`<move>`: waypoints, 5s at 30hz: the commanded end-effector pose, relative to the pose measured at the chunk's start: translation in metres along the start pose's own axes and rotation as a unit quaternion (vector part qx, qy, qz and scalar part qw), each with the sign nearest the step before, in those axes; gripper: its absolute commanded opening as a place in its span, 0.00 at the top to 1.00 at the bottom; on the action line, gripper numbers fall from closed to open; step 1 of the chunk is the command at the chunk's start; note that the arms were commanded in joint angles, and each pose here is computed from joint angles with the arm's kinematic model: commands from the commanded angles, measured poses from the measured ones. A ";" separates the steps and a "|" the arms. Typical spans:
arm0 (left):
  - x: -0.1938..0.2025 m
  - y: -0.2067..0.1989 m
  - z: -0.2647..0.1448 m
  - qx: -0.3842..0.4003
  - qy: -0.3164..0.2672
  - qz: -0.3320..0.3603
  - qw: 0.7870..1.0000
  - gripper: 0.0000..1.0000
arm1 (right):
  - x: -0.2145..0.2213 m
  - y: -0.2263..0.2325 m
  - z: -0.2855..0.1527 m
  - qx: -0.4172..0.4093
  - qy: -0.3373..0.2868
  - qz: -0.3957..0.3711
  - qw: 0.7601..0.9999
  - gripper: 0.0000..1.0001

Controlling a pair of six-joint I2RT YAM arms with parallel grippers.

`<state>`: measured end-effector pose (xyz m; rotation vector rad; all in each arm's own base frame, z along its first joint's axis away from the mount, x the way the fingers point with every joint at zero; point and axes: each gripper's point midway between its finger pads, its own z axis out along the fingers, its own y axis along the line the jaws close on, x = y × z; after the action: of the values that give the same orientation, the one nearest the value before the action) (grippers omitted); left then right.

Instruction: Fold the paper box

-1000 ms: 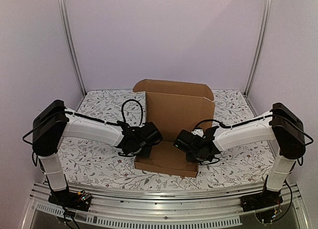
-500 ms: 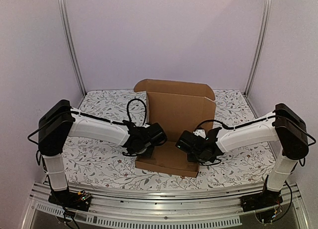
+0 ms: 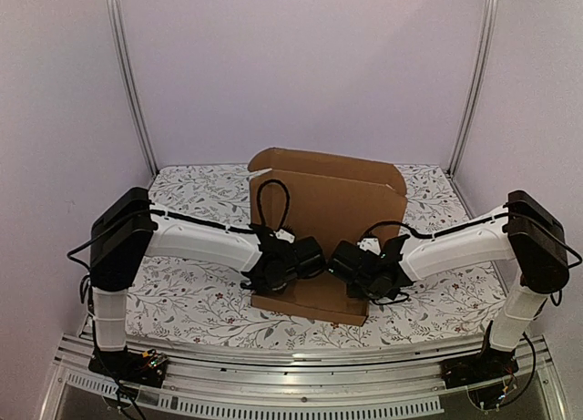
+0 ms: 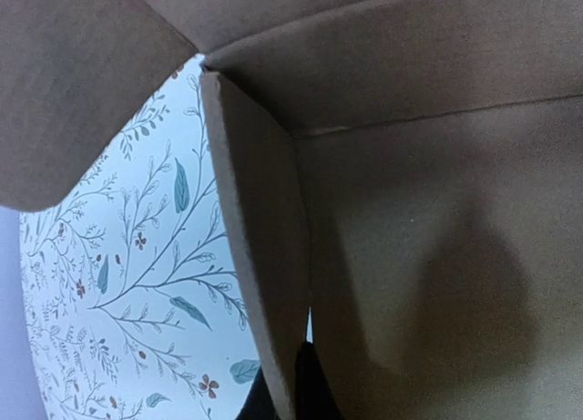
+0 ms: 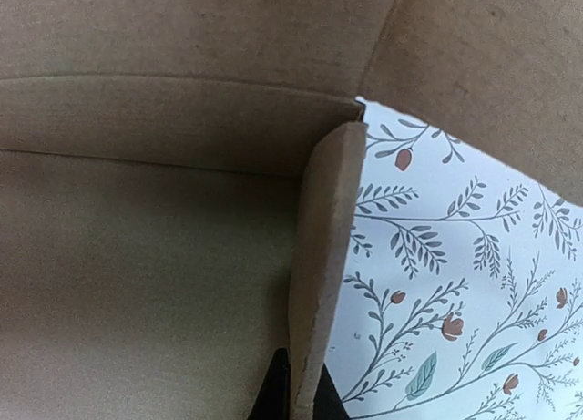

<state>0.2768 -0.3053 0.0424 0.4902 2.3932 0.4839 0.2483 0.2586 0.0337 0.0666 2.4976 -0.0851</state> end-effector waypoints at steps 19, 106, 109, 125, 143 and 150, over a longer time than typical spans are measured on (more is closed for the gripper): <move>0.025 0.009 0.011 -0.075 0.004 0.087 0.993 0.86 | 0.014 0.006 -0.007 -0.017 0.012 -0.053 0.998 1.00; 0.022 0.110 -0.121 0.186 -0.078 -0.127 0.971 0.33 | -0.032 0.025 -0.048 0.004 0.001 -0.139 0.990 0.31; 0.020 0.116 -0.127 0.186 -0.082 -0.124 0.971 0.33 | -0.037 0.026 -0.060 -0.017 -0.002 -0.132 0.991 0.26; 0.008 0.143 -0.149 0.255 -0.168 -0.116 0.945 0.33 | -0.079 -0.012 -0.126 -0.209 -0.055 -0.162 0.963 0.17; -0.042 0.146 -0.132 0.375 -0.218 -0.185 0.882 0.33 | -0.150 -0.028 -0.136 -0.388 -0.072 -0.136 0.909 0.19; -0.051 0.140 -0.130 0.385 -0.218 -0.190 0.876 0.35 | -0.167 -0.015 -0.123 -0.416 -0.079 -0.126 0.897 0.29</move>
<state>0.2560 -0.2296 0.2195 0.3808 2.1030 -0.6709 0.2979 0.2328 0.2139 -0.5411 2.2545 0.7394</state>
